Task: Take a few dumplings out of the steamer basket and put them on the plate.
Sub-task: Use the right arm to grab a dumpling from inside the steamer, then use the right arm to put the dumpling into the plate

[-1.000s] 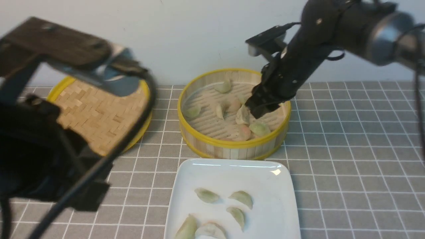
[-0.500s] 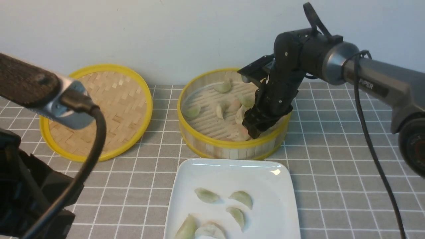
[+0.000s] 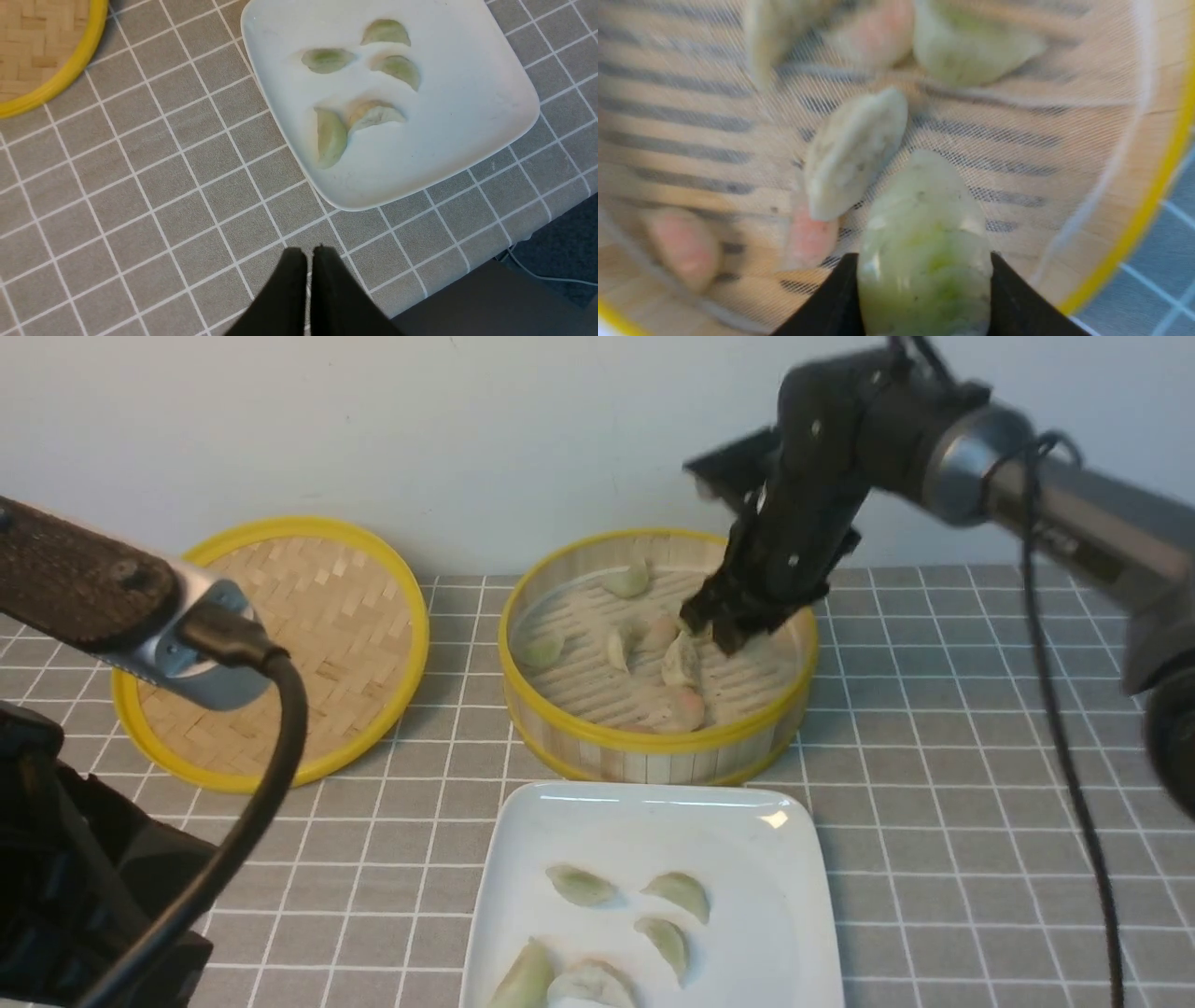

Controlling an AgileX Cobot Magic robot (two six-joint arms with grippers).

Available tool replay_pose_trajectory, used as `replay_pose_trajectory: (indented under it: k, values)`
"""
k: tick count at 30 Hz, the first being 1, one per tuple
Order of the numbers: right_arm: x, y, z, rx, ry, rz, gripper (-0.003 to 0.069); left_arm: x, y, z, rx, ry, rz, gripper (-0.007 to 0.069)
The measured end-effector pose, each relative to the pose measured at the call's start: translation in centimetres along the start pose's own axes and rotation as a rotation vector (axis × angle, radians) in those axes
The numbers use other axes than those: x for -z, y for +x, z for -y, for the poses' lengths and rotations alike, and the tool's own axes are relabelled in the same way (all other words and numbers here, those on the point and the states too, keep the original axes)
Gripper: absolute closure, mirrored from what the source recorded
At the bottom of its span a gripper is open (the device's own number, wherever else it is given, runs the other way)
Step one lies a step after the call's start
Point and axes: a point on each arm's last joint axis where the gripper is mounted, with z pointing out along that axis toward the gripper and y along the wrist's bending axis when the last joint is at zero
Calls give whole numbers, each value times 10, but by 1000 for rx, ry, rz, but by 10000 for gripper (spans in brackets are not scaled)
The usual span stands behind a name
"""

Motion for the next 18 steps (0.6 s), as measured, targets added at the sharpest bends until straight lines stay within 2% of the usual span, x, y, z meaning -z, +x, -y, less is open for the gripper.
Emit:
replay_pose_trajectory:
  k: [3, 4, 7, 10, 12, 15, 18]
  values:
    - [54, 4, -6, -33, -45, 81, 385, 0, 0, -1, -5, -15, 4, 630]
    - [57, 5, -7, -35, -51, 84, 385, 0, 0, -2, -6, -18, 4, 630]
    - [93, 31, -23, -91, -180, 76, 385, 0, -1, -3, -10, -28, 9, 630]
    - [90, 61, -37, -114, -253, 1, 385, 0, -2, -2, -10, -26, 22, 630]
    - [69, 92, -52, -106, -278, -122, 385, 0, -4, -2, -12, -20, 49, 630]
    - [39, 119, -65, -93, -267, -203, 385, 0, -7, -1, -12, -13, 80, 630]
    - [15, 132, -66, -93, -235, -218, 385, 0, -8, -1, -13, -11, 92, 630]
